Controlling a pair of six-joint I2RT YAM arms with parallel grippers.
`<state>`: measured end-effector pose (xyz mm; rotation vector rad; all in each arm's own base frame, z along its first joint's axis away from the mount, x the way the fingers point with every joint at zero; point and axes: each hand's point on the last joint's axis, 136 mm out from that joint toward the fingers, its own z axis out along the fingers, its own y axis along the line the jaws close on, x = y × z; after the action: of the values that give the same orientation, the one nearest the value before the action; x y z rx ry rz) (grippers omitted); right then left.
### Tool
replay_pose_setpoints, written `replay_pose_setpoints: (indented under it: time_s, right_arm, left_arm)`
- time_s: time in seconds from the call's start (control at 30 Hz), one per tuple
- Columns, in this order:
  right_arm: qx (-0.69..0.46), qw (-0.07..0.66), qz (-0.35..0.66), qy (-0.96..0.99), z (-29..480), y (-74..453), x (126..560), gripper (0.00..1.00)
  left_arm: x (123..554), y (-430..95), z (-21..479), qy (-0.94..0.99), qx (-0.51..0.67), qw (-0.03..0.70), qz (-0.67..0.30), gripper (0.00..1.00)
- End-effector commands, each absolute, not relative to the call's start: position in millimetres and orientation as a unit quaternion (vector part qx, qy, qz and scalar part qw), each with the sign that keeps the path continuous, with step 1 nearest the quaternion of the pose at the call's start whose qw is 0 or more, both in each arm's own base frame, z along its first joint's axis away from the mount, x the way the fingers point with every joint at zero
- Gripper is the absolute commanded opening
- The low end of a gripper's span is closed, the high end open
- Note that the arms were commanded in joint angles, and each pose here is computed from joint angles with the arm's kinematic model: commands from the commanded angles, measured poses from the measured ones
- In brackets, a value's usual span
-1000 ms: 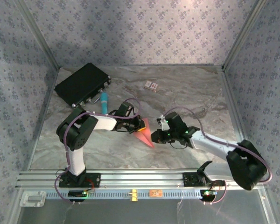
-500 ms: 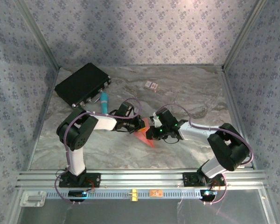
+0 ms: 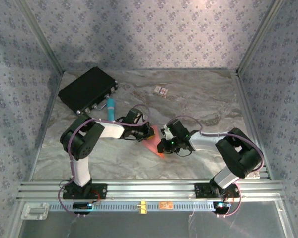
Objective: Fold a paper plane with a square sheet of paper (pick it up from the middle)
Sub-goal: Fourth fold the wing at the center of the table.
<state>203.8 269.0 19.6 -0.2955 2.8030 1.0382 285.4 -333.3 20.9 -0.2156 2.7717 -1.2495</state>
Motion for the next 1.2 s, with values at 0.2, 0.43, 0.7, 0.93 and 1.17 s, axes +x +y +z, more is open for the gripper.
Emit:
replay_pose_setpoints:
  time_s: [0.2, 0.43, 0.7, 0.93, 1.17]
  right_arm:
    - [-0.085, 0.042, 0.326, 0.941, 4, 245, 176, 0.07]
    - [-0.056, 0.016, 0.318, 0.946, -6, 228, 153, 0.07]
    - [-0.067, 0.012, 0.289, 0.955, -3, 217, 138, 0.06]
    - [-0.081, 0.036, 0.265, 0.96, 10, 216, 145, 0.06]
    - [-0.063, 0.103, 0.345, 0.931, 57, 232, 185, 0.07]
  left_arm:
    - [278, -314, -6, 0.93, -0.089, 0.036, -0.354, 0.08]
    - [278, -311, -8, 0.931, -0.093, 0.037, -0.35, 0.08]
    - [278, -312, -10, 0.931, -0.094, 0.034, -0.351, 0.08]
    - [277, -312, -9, 0.929, -0.094, 0.037, -0.357, 0.08]
    - [276, -314, -4, 0.926, -0.089, 0.04, -0.365, 0.08]
